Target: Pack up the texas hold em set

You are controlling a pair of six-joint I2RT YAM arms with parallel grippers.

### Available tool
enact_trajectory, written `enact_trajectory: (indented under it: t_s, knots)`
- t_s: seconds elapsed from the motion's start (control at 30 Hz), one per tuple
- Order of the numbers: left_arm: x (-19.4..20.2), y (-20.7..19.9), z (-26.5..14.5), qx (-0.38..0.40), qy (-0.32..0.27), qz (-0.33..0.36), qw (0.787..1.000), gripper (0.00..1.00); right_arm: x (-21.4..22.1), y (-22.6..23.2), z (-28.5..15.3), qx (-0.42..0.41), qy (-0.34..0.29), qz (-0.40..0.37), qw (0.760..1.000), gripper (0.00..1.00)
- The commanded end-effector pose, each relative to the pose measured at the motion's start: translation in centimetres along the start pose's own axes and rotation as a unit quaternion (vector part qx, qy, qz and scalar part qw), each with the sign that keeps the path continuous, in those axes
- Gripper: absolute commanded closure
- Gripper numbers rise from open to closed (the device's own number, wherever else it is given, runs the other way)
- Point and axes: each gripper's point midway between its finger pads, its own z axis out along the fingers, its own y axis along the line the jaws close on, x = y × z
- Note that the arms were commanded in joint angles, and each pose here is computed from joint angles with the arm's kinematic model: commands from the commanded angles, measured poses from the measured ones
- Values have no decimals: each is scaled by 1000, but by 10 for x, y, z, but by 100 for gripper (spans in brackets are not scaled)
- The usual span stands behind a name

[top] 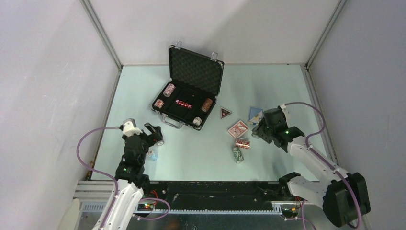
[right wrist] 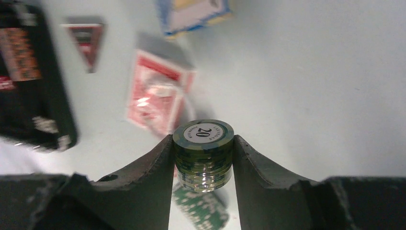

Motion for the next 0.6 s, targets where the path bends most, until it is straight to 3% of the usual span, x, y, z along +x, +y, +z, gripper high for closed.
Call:
enact_trajectory:
  t_s: [0.0, 0.23, 0.57]
  knots:
    - [-12, -10, 0, 18, -17, 4, 1000, 2, -36, 56, -34, -80, -66, -7, 995, 69]
    - [-11, -10, 1, 19, -16, 4, 1000, 2, -37, 135, -33, -186, -58, 13, 981, 75]
    - [-11, -9, 0, 19, -16, 4, 1000, 2, -9, 242, -9, -235, -24, -15, 971, 73]
